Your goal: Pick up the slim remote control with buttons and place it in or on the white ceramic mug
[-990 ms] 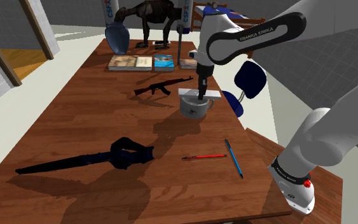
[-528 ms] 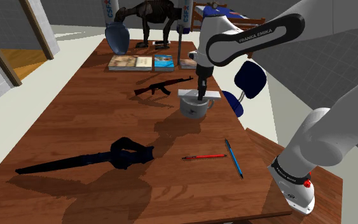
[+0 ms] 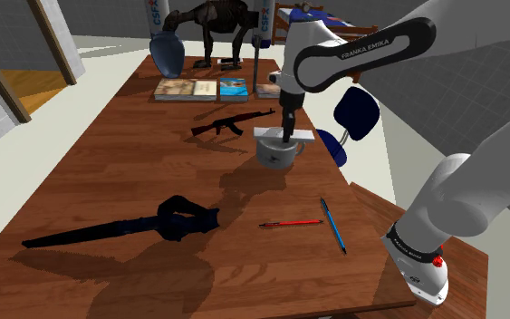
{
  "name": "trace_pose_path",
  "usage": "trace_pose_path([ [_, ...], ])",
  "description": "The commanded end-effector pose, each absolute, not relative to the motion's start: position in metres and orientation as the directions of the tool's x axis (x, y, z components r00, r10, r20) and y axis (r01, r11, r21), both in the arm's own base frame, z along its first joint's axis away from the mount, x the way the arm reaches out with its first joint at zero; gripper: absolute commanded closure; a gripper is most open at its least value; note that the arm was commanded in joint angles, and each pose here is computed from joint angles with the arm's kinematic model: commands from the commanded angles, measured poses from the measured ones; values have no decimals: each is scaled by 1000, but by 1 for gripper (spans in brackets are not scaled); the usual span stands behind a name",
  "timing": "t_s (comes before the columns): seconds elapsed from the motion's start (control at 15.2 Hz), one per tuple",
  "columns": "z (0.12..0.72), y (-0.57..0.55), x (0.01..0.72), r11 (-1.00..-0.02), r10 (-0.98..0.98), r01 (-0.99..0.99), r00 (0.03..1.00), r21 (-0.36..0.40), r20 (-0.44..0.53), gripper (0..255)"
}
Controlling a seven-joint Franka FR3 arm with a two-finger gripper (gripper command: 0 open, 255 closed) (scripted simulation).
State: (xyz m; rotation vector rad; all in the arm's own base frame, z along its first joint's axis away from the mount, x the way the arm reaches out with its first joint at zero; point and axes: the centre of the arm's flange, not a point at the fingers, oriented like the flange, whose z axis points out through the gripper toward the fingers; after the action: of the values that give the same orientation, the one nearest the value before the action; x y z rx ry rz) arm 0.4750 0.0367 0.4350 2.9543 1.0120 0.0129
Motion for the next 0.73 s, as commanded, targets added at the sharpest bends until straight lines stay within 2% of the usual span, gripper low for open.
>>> trace_pose_path([
  [0.0, 454, 36, 475, -790, 613, 613, 790, 20, 1, 0],
  [0.13, 478, 37, 475, -790, 613, 613, 790, 20, 1, 0],
  [0.66, 478, 37, 475, -790, 613, 613, 790, 20, 1, 0],
])
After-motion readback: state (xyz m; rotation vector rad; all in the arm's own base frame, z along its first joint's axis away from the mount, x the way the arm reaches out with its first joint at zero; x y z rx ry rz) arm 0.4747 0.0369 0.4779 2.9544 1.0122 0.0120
